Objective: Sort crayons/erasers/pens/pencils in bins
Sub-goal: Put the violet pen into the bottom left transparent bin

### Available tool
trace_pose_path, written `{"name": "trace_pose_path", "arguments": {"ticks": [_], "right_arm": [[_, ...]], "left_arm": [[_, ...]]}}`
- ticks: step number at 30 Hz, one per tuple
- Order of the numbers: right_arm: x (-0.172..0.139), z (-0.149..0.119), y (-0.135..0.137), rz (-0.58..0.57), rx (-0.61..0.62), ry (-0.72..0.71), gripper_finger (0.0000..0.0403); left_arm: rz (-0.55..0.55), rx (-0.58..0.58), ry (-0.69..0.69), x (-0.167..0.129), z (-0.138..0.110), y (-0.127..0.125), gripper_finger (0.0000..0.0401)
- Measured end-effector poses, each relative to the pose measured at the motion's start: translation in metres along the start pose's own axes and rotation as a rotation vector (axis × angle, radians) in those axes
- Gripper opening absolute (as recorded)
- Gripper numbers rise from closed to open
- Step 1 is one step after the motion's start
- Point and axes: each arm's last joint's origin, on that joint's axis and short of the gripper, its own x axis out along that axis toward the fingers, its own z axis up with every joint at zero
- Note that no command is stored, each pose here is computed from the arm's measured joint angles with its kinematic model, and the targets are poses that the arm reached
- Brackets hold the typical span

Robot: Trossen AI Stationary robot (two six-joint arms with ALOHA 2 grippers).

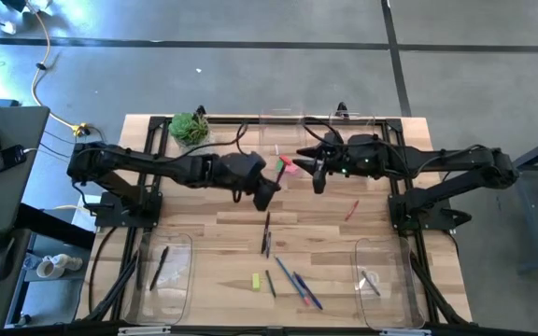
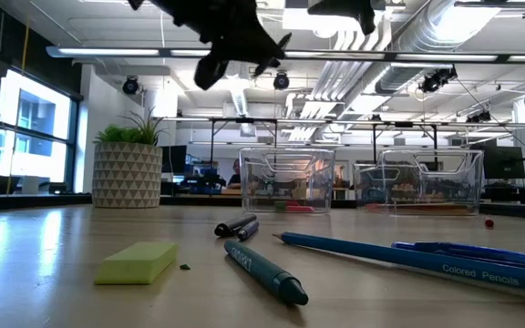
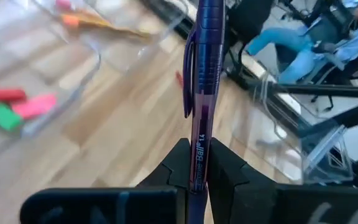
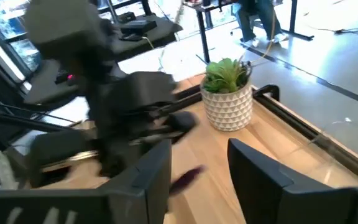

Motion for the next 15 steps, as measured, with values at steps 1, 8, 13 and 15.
{"name": "trace_pose_path", "arguments": {"ticks": [1,8,13,15], "right_arm": [[0.0,-0.001,-0.002,-0.009,-0.002,0.01,0.0154],[0.002,-0.007,-0.018,-0.09,-0.016,0.104,0.0161],[0.002,-0.009,-0.027,-0.129,-0.059,0.146,0.0161],[0.002,-0.009,-0.029,-0.138,-0.066,0.15,0.0161]], "left_arm": [[0.018,-0.005,0.019,-0.002,-0.002,-0.003,0.0011],[0.203,0.024,0.163,-0.03,-0.01,-0.025,0.0011],[0.283,0.011,0.221,-0.053,-0.02,-0.042,0.0011],[0.318,-0.004,0.235,-0.062,-0.027,-0.047,0.0012]]}}
